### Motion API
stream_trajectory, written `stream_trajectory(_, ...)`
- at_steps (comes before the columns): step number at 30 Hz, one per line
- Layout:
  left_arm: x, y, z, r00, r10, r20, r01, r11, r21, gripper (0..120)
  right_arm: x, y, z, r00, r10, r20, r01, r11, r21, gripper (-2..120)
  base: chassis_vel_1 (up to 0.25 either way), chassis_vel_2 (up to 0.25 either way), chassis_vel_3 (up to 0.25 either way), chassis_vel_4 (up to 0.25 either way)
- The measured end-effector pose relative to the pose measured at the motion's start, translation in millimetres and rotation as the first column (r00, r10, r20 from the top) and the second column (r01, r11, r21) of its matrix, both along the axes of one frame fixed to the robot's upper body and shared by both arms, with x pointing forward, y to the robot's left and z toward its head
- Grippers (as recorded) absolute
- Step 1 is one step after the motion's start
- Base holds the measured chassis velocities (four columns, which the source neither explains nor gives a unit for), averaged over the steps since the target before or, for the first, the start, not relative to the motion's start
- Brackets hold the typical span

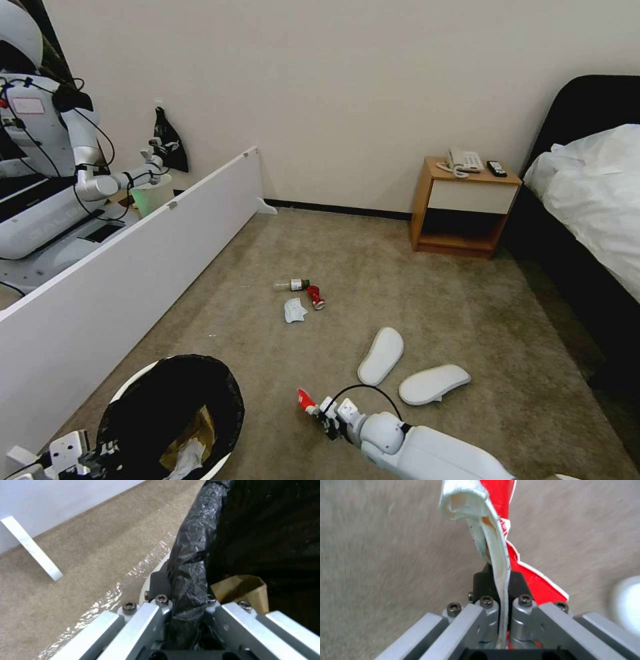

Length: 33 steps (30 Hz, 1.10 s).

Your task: Pick up the trash bin and place the garbage on the floor into it.

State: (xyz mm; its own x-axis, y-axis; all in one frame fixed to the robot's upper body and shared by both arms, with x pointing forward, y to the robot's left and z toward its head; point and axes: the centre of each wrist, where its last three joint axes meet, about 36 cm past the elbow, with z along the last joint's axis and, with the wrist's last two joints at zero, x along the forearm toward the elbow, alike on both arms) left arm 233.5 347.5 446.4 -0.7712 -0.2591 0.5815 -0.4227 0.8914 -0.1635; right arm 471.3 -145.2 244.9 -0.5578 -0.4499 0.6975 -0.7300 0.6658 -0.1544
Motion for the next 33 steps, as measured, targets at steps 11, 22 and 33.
stream_trajectory(11,11.8,1.5,13.0,0.998,0.023,0.058,-0.02,0.999,-0.049,2,24,-23,116,0.973,-0.077,0.216,0.037,0.982,0.184,0,0.0,0.0,0.0,0.0)
stream_trajectory(22,21.4,12.8,13.7,0.997,0.035,0.067,-0.028,0.995,-0.094,2,11,-6,251,0.936,-0.095,0.338,-0.066,0.898,0.436,0,0.0,0.0,0.0,0.0)
stream_trajectory(33,27.0,15.6,17.5,0.997,0.007,0.078,0.001,0.995,-0.097,2,-26,52,351,0.95,0.047,0.309,-0.232,0.767,0.598,0,0.0,0.0,0.0,0.0)
